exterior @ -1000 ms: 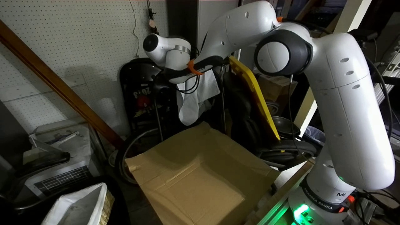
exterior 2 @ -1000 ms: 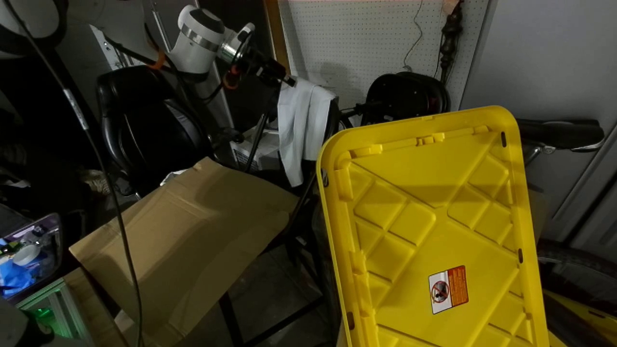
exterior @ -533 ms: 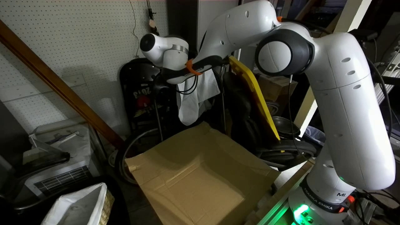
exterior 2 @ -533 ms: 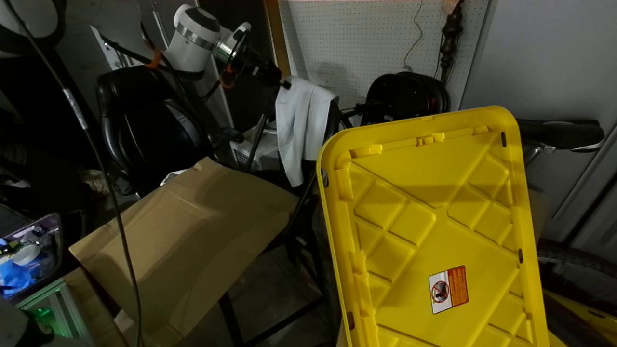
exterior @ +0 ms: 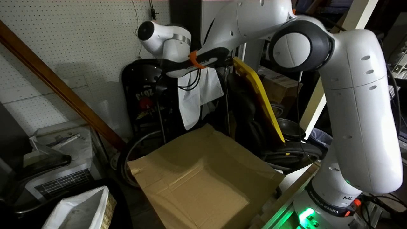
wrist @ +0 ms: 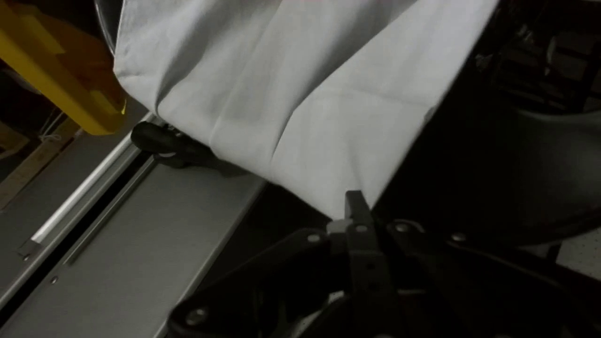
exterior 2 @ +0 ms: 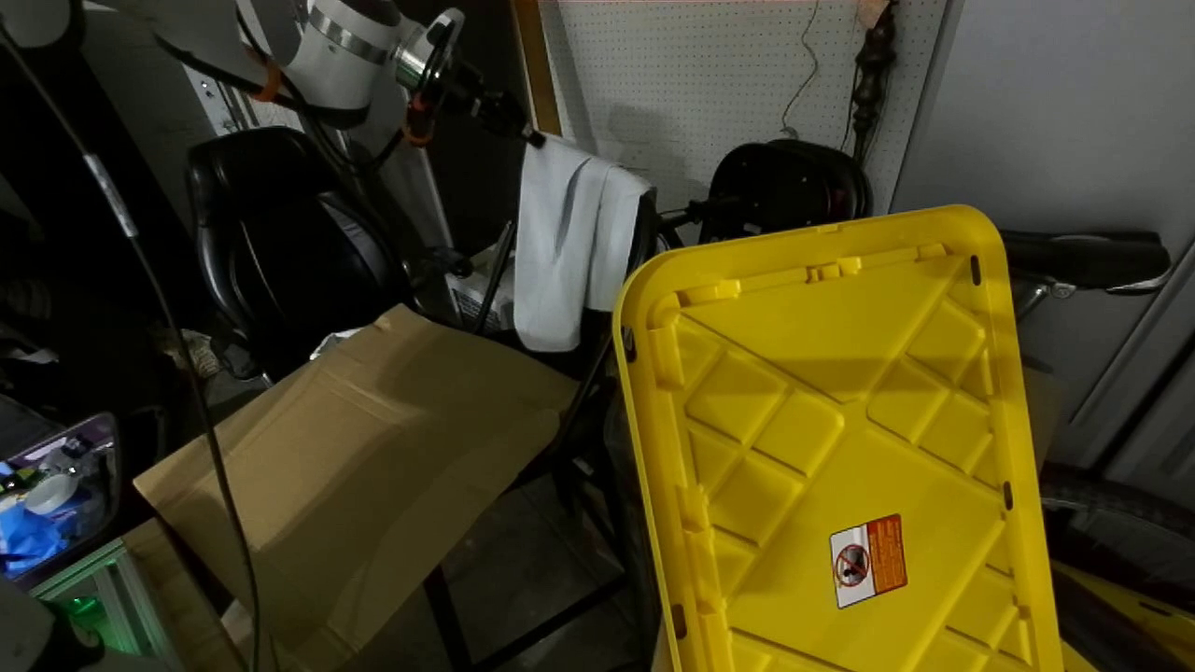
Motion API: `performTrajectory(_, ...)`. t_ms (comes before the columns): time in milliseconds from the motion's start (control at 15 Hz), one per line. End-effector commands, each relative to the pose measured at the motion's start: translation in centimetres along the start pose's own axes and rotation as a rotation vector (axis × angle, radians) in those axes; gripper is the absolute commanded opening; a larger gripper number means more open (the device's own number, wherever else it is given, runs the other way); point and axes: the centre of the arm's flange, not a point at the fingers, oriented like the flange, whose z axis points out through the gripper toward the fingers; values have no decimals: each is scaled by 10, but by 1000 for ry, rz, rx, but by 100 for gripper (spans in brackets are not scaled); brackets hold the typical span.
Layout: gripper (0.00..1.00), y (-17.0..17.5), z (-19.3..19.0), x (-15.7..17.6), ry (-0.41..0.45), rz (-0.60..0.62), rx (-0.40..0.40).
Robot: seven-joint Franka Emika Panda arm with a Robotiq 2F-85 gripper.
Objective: Put the towel on the table
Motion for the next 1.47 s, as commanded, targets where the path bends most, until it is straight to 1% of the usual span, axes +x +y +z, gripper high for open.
performTrajectory(0, 0, 42, -65, 11, 43, 68, 52)
performTrajectory(200, 0, 72, -129, 21, 135, 125, 120)
performTrajectory(467, 0, 109, -213, 17, 295, 209, 228)
performTrajectory(667, 0, 131, -265, 3, 405, 264, 328)
performTrajectory(800, 0, 143, -300, -11, 480, 250, 418)
performTrajectory(933, 0, 148, -329, -29, 546, 220, 507)
performTrajectory(1000, 0, 148, -342, -37, 566, 194, 550)
performTrajectory(1133, 0, 148, -356, -52, 593, 168, 604)
performTrajectory(1267, 0, 149, -361, -62, 598, 155, 626)
performTrajectory(1400, 0, 151, -355, -70, 560, 142, 628)
